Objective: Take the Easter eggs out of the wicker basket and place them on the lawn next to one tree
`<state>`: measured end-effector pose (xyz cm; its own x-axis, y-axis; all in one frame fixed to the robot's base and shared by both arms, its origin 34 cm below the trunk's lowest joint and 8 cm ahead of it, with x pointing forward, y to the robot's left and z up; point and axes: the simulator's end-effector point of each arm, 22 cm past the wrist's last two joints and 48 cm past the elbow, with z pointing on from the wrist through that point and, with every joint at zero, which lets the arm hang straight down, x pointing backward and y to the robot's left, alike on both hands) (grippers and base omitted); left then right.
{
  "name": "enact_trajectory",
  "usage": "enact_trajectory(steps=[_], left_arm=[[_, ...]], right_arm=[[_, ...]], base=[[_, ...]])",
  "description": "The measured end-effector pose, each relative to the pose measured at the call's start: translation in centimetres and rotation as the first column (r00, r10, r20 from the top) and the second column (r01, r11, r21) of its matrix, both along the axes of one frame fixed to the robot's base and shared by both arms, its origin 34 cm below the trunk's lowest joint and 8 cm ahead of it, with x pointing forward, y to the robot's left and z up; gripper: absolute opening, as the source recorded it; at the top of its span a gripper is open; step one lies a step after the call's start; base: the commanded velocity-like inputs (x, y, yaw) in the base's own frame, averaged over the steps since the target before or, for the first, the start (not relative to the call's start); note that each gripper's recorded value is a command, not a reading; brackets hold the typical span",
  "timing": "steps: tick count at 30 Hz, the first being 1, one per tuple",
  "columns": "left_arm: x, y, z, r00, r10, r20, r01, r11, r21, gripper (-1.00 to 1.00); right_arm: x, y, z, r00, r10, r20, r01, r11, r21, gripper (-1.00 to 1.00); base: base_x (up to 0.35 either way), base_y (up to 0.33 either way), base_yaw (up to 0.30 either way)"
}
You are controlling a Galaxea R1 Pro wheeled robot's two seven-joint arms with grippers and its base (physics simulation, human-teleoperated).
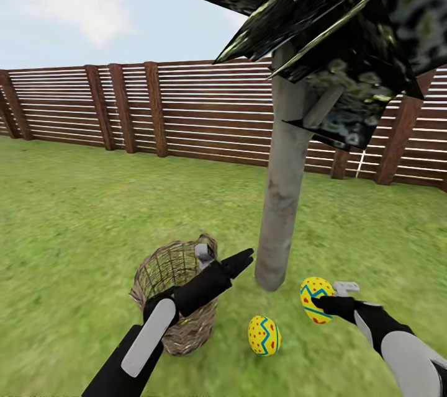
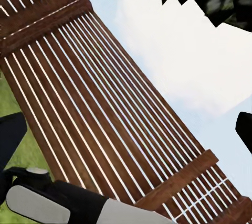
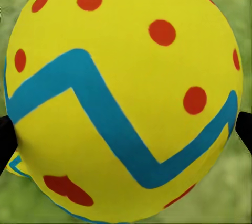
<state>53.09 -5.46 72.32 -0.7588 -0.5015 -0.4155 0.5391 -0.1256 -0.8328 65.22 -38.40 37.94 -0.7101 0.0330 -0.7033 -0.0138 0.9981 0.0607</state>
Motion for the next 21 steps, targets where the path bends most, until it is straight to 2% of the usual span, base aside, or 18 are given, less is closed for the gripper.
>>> enact_trajectory(steps=[4, 8, 10, 14, 19, 21], left_arm=[[-2.2, -2.3, -0.5, 0.998, -0.067, 0.006, 0.066, 0.998, 0.011, 1.00], [-2.3, -2.6, -1.3, 0.997, -0.075, -0.005, 0.075, 0.997, 0.013, 1.00], [-2.4, -3.1, -1.5, 0.997, -0.081, -0.017, 0.081, 0.997, -0.001, 1.00], [-3.6, -4.8, -2.3, 0.992, -0.125, -0.033, 0.125, 0.992, 0.000, 1.00], [-3.3, -5.0, -3.4, 0.991, -0.124, -0.059, 0.125, 0.992, 0.009, 1.00], [-2.7, -5.0, -3.9, 0.993, -0.103, -0.066, 0.104, 0.994, 0.015, 1.00]], right_arm=[[-0.5, 0.7, -1.0, 1.000, 0.000, -0.017, 0.000, 1.000, 0.001, -1.00], [-0.8, 0.8, -2.0, 1.000, 0.002, -0.028, -0.002, 1.000, 0.002, -1.00], [-0.9, 0.9, -2.5, 0.999, 0.002, -0.036, -0.002, 1.000, 0.002, -1.00], [-1.2, 0.9, -3.5, 0.999, 0.003, -0.053, -0.003, 1.000, 0.001, -1.00], [-1.6, 0.7, -4.7, 0.997, -0.004, -0.076, 0.003, 1.000, -0.008, -1.00], [-1.7, -0.3, -5.3, 0.996, -0.037, -0.085, 0.034, 0.999, -0.042, -1.00]], base=[[0.000, 0.000, 0.000], [0.000, 0.000, 0.000], [0.000, 0.000, 0.000], [0.000, 0.000, 0.000], [0.000, 0.000, 0.000], [0.000, 0.000, 0.000]])
